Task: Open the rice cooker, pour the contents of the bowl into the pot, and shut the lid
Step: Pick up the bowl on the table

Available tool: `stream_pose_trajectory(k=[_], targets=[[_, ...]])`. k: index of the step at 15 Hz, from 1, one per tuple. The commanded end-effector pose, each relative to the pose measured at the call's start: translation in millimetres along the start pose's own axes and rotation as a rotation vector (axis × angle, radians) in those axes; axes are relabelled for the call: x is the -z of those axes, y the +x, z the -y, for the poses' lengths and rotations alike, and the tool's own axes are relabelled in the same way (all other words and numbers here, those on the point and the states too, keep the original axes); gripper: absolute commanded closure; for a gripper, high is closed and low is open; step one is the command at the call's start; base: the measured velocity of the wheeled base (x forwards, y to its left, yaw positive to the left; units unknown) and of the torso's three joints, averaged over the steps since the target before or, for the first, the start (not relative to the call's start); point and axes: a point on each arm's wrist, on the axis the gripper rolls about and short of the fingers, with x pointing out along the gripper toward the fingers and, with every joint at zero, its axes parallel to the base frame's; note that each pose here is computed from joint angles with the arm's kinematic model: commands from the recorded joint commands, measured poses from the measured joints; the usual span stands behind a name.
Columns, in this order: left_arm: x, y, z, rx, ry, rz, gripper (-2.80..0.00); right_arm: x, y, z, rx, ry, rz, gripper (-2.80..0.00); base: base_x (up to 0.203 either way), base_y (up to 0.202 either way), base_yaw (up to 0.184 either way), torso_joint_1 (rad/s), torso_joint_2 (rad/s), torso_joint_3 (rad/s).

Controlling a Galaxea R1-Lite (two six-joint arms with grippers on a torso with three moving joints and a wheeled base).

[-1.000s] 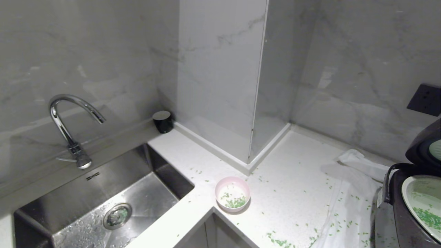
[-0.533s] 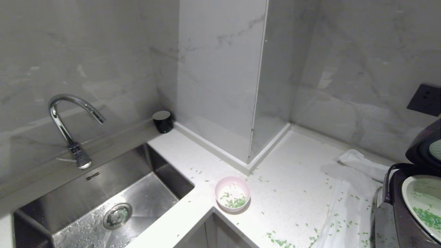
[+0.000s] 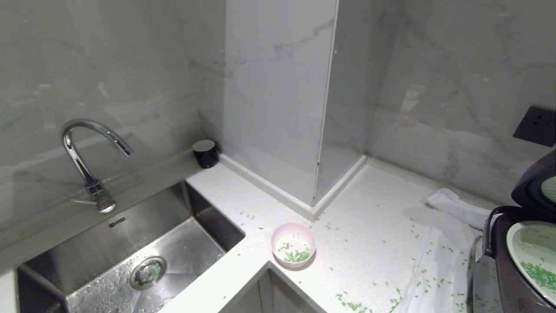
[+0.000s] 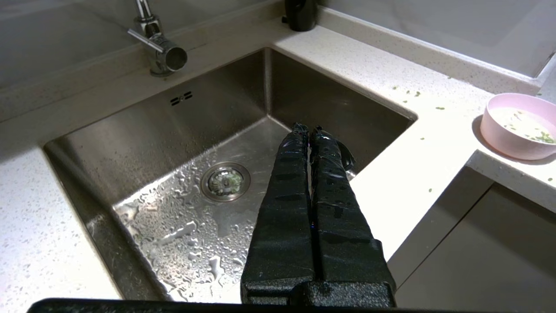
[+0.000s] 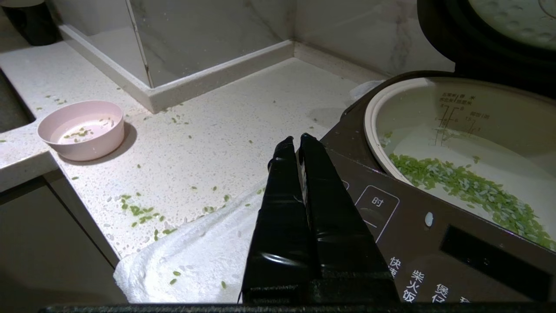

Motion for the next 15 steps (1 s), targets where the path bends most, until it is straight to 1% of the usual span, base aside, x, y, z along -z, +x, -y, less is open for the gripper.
stream_pose_trajectory(k=[1, 5, 7, 11, 12, 15], targets=[[0.7, 0.4, -0.1, -0.006, -0.006, -0.005, 0.0, 0.4, 0.1, 0.0, -0.001, 0.0, -0.001, 0.0, 0.0, 0.0, 0.0, 0.0, 0.0, 0.0], [0.1, 0.3, 0.0, -0.003, 0.006, -0.002, 0.0, 0.6, 0.0, 0.0, -0.001, 0.0, -0.001, 0.0, 0.0, 0.0, 0.0, 0.0, 0.0, 0.0], [0.1, 0.3, 0.1, -0.002, 0.006, -0.002, 0.0, 0.5, 0.1, 0.0, -0.001, -0.001, -0.002, 0.0, -0.127, 0.0, -0.011, 0.019, 0.01, 0.0], [0.3, 0.3, 0.1, 0.001, 0.006, -0.003, 0.0, 0.4, 0.0, 0.0, -0.001, 0.0, 0.0, 0.0, -0.189, 0.0, -0.004, 0.003, 0.0, 0.003], [0.3, 0.3, 0.1, 0.002, 0.006, -0.003, 0.0, 0.6, 0.0, 0.0, -0.001, 0.0, -0.001, 0.0, -0.103, 0.0, -0.001, -0.011, 0.0, 0.005], [0.2, 0.3, 0.1, 0.002, 0.005, -0.003, 0.0, 0.5, 0.1, 0.1, 0.007, 0.006, -0.003, 0.0, 0.0, 0.0, 0.0, 0.0, 0.0, 0.0]])
